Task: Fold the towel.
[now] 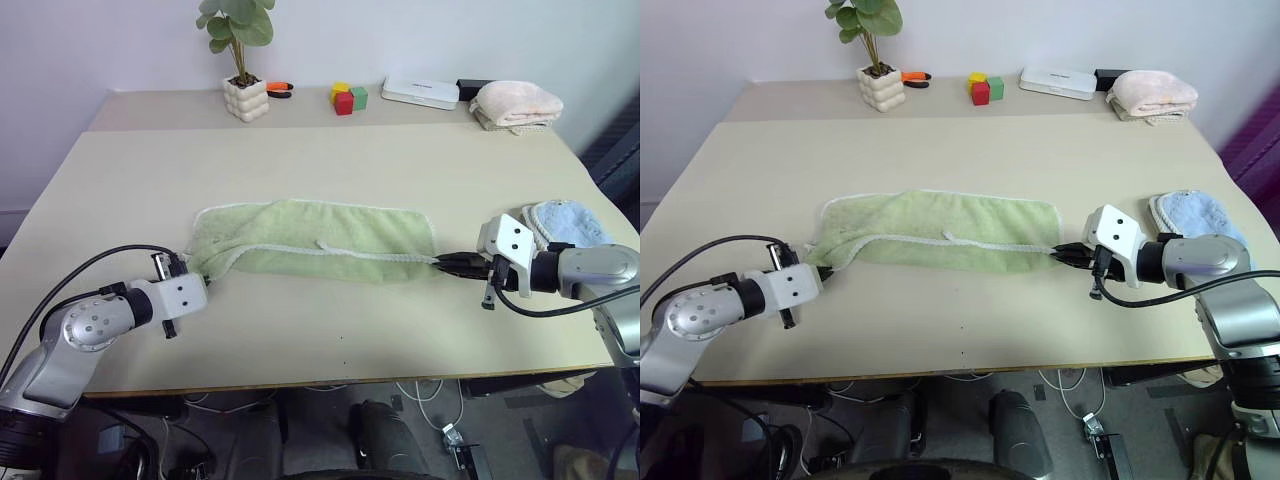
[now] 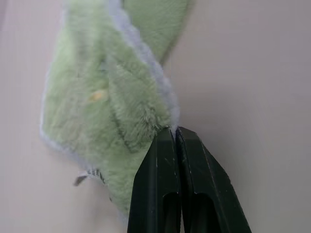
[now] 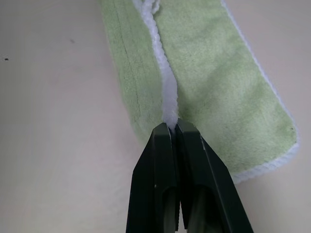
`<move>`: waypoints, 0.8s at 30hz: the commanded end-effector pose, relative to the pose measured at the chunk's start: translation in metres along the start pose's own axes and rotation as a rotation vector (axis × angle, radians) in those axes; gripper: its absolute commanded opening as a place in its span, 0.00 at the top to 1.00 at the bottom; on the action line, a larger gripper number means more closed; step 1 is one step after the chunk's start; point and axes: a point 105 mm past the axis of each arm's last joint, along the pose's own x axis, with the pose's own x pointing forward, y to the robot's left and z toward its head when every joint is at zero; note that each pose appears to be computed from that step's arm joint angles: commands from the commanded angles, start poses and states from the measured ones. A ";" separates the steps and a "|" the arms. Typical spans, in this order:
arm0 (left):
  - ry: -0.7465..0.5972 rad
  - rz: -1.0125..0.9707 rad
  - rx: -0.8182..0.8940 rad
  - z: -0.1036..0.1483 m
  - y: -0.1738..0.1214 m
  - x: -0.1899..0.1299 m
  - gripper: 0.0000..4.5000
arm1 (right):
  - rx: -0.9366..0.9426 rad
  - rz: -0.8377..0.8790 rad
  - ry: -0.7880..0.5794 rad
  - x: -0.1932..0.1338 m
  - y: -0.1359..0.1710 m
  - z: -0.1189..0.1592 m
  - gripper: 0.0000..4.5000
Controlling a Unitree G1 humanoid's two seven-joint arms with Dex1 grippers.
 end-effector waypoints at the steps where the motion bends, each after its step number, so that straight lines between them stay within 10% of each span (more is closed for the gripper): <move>1: -0.102 0.021 0.001 0.015 0.020 -0.020 0.99 | -0.043 -0.021 -0.015 -0.005 -0.006 0.009 1.00; 16: -0.187 -0.170 -0.053 -0.006 0.019 -0.066 0.99 | -0.062 -0.005 0.004 -0.024 -0.013 0.013 1.00; 24: -0.186 0.115 -0.034 -0.005 0.104 -0.016 0.99 | -0.232 -0.287 -0.011 -0.008 -0.080 0.032 1.00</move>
